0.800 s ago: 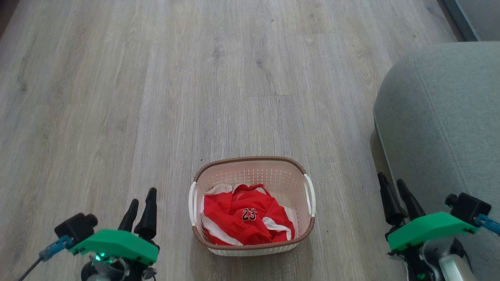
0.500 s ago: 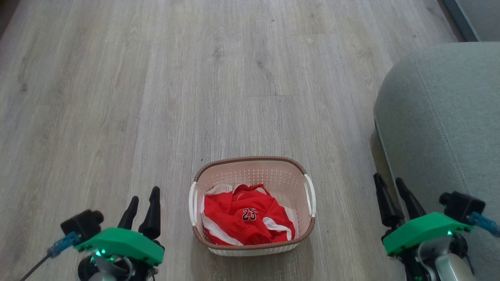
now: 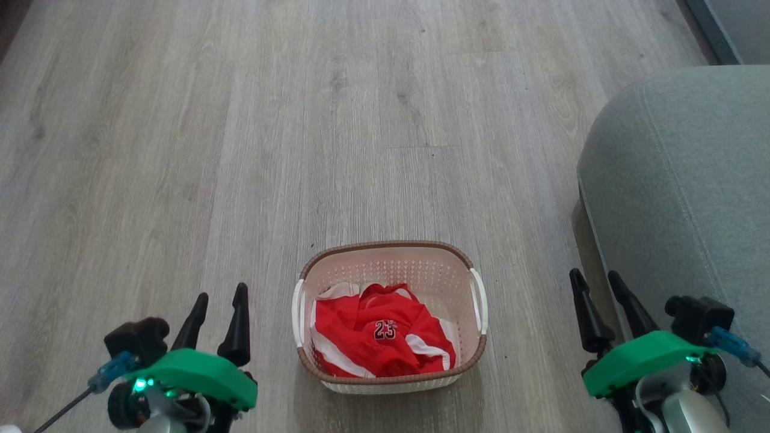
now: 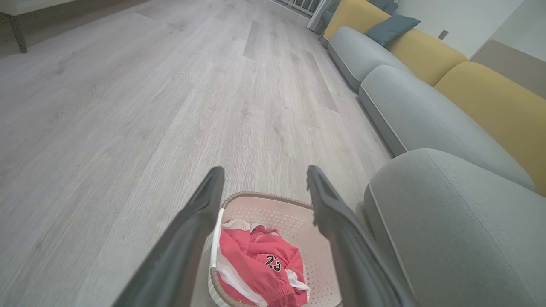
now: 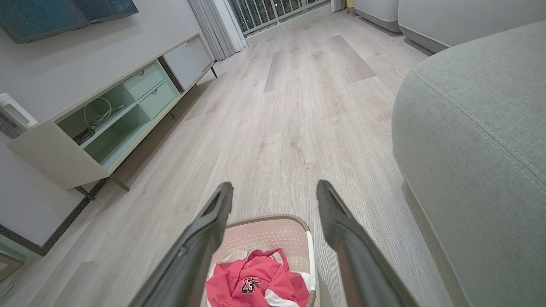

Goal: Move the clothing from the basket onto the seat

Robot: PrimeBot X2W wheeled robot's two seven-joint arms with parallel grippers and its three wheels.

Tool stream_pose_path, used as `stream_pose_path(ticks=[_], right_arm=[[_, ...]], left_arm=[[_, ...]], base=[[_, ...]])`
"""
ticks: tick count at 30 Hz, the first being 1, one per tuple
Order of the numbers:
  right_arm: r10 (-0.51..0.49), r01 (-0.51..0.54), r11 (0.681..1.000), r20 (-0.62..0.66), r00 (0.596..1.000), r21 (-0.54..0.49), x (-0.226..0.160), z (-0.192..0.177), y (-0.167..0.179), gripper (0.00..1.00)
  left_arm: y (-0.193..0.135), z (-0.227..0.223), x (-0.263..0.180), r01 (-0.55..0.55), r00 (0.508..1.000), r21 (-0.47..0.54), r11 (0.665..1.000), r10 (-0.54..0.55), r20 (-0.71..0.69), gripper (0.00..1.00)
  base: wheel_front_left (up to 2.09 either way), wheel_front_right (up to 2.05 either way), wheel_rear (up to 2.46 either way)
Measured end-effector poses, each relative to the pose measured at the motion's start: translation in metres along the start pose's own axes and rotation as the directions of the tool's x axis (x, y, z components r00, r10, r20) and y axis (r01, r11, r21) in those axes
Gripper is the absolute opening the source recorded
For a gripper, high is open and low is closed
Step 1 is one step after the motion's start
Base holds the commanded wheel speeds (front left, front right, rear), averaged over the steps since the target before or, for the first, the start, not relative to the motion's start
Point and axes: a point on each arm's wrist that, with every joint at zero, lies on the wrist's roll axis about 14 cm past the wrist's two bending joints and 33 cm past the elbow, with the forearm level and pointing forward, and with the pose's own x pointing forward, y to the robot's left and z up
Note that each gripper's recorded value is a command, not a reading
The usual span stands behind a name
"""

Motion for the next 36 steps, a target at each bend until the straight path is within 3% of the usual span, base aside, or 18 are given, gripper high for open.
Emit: stream_pose_path(ticks=[16,36], right_arm=[[0.019,-0.017,0.994,0.021,1.0,-0.104,-0.002,0.002,0.001,1.0],[0.055,-0.042,0.959,0.039,0.998,-0.28,-0.004,0.004,0.003,1.0]], left_arm=[[-0.002,0.01,0.001,0.02,0.998,0.15,0.988,-0.029,0.056,1.0],[-0.009,0.019,0.001,0.049,0.99,0.358,0.933,-0.091,0.103,1.0]], base=[[0.0,0.0,0.0],[0.0,0.0,0.0]])
